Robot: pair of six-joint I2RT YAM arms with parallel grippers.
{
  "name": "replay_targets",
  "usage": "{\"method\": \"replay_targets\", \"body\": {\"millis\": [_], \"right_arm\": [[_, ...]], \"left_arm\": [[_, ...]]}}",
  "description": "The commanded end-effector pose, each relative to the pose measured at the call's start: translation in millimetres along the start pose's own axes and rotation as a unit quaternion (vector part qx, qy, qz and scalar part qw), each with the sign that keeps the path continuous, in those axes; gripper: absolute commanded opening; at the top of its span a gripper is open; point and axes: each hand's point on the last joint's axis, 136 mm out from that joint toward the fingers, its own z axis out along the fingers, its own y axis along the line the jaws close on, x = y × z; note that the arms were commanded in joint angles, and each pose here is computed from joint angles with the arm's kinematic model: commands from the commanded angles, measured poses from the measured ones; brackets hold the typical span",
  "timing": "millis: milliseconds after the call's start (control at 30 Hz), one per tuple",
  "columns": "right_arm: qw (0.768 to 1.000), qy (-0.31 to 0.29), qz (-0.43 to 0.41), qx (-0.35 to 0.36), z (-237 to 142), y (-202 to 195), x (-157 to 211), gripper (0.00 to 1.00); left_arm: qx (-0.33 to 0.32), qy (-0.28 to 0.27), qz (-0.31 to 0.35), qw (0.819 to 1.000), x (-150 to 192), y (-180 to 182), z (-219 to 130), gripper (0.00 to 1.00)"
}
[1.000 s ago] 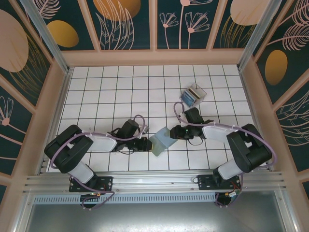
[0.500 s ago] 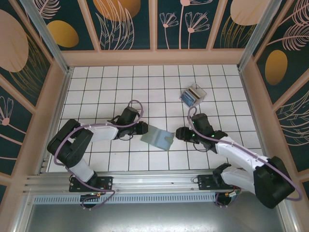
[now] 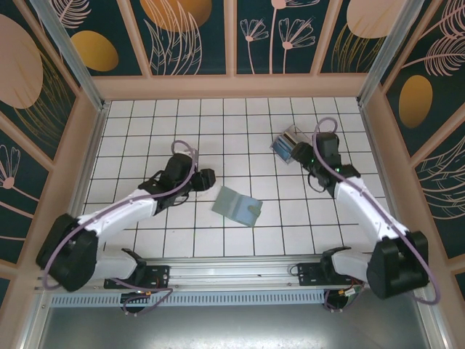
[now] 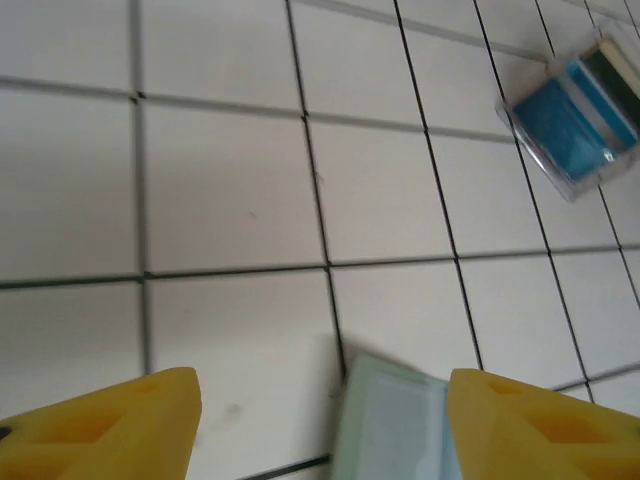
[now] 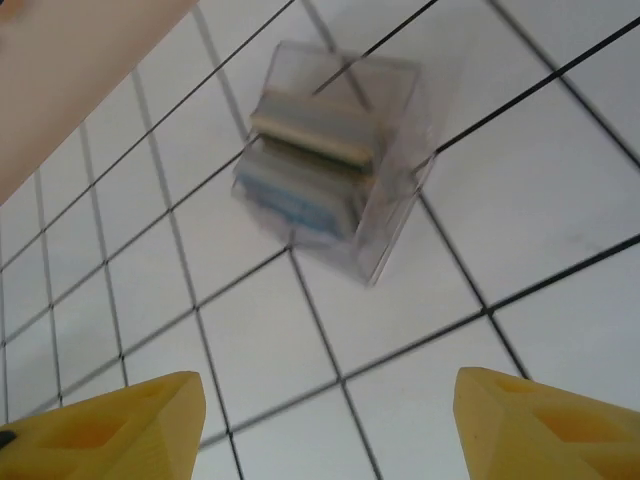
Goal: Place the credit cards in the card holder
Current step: Move the storage box to the center of the table.
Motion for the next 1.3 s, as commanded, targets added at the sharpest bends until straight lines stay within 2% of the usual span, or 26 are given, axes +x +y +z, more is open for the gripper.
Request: {"method": "replay_targets", "body": {"millis": [0, 33, 133, 267, 367, 533, 600, 700, 867, 967, 1100, 1267], "right_arm": [[0.999, 0.031, -0.004, 0.034, 20, -7, -3, 0.69], [0.999, 0.034, -0.024, 0.034, 26, -4, -8, 0.69], [0.987, 0.057, -0.148, 0.026, 47, 8, -19, 0.67], [0.968, 0.099, -0.232, 0.009, 70, 13, -27, 0.66], [0.960, 0.118, -0.254, -0.018, 84, 19, -33, 0.65], [0.952, 0.145, -0.271, 0.001, 111, 16, -39, 0.64], [0.949, 0.157, -0.274, -0.008, 119, 18, -34, 0.63], [0.947, 0.171, -0.272, -0.014, 128, 20, -29, 0.62], [0.942, 0.180, -0.282, 0.029, 143, 4, -31, 0.62], [0.937, 0.205, -0.281, 0.027, 148, 1, -18, 0.61], [0.931, 0.230, -0.283, -0.006, 147, 15, 1, 0.56], [0.925, 0.235, -0.293, -0.048, 135, 39, 9, 0.56]], "left_arm": [[-0.127, -0.066, 0.008, 0.990, -21, 48, -30, 0.87], [-0.133, -0.079, 0.008, 0.988, -23, 51, -37, 0.98], [-0.129, -0.087, 0.021, 0.988, -25, 52, -49, 0.98], [-0.135, -0.063, 0.050, 0.988, -21, 52, -51, 0.99], [-0.119, -0.030, 0.073, 0.990, -8, 48, -43, 0.99], [-0.172, 0.035, 0.079, 0.981, 13, 72, -28, 0.99], [-0.170, 0.048, 0.079, 0.981, 19, 72, -23, 0.99], [-0.158, 0.046, 0.065, 0.984, 24, 71, -20, 0.98], [-0.139, 0.060, 0.054, 0.987, 31, 66, -13, 0.99], [-0.139, 0.063, 0.052, 0.987, 32, 67, -11, 0.99], [-0.132, 0.060, 0.047, 0.988, 33, 65, -9, 0.99], [-0.107, 0.064, 0.052, 0.991, 34, 56, -7, 0.99]]}}
